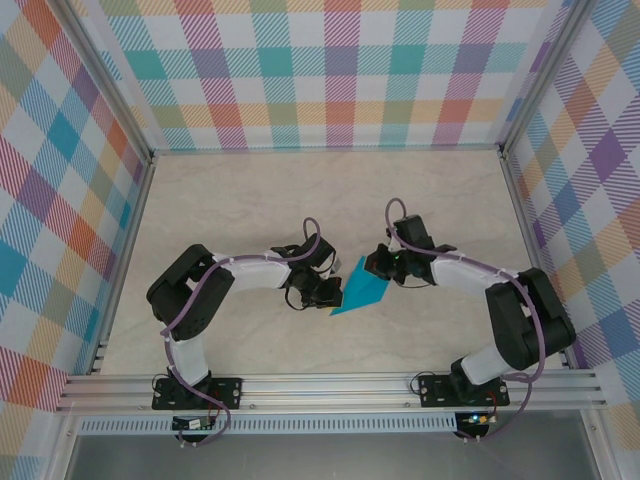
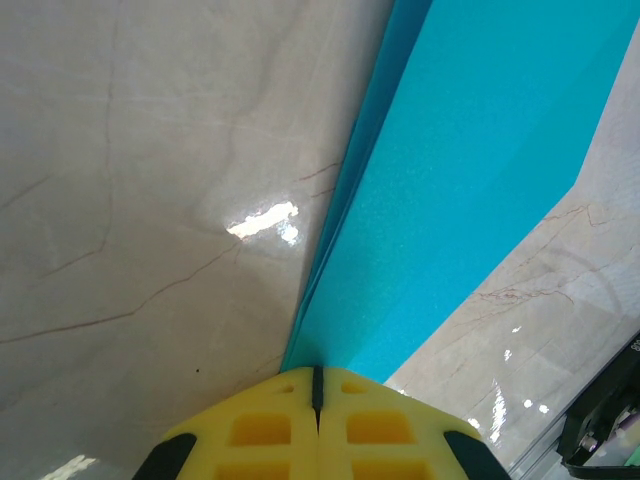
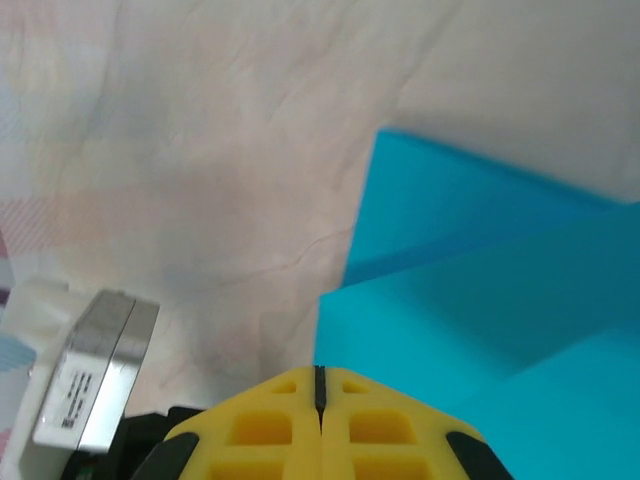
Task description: Fold a paper plane with a square sheet of paper (pick it up from the middle)
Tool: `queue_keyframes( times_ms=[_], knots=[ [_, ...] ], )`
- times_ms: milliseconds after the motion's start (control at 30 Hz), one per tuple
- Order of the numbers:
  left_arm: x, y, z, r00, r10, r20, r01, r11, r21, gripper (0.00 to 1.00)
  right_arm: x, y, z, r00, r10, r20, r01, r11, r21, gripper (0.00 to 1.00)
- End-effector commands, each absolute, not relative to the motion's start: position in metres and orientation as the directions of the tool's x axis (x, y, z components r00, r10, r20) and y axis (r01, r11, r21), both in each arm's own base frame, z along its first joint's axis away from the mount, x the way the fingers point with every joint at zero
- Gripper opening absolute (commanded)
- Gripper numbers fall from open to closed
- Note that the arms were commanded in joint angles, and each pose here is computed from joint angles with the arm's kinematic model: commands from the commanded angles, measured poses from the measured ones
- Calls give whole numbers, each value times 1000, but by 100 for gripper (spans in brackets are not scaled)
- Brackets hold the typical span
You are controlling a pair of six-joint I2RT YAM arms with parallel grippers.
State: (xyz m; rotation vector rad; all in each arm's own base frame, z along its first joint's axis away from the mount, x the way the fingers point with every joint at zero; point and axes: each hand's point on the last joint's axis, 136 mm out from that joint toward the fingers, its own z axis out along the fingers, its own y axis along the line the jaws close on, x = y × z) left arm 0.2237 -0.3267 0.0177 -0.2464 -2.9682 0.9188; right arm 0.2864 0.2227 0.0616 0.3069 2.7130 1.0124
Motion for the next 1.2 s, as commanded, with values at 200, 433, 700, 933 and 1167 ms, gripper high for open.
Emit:
queue_keyframes(
  times_ms=[200, 433, 700, 933, 1167],
  knots=[
    [217, -305, -2, -989, 144, 31, 112, 868, -484, 0, 261, 254, 25, -979, 203, 5, 154, 728, 668, 0],
    [243, -346, 51, -983, 145, -111, 182, 723, -666, 0, 248, 237, 0, -975, 217, 43, 202, 792, 576, 0],
    [256, -366, 56, -974, 178, -141, 224, 645, -730, 4, 243, 229, -8, -974, 220, 56, 215, 816, 537, 0],
    [248, -354, 30, -974, 195, -110, 215, 675, -706, 0, 242, 229, -12, -972, 223, 70, 226, 820, 527, 0],
    [229, -331, 12, -974, 214, -68, 203, 712, -672, 0, 238, 224, -19, -968, 236, 90, 248, 832, 496, 0]
  ],
)
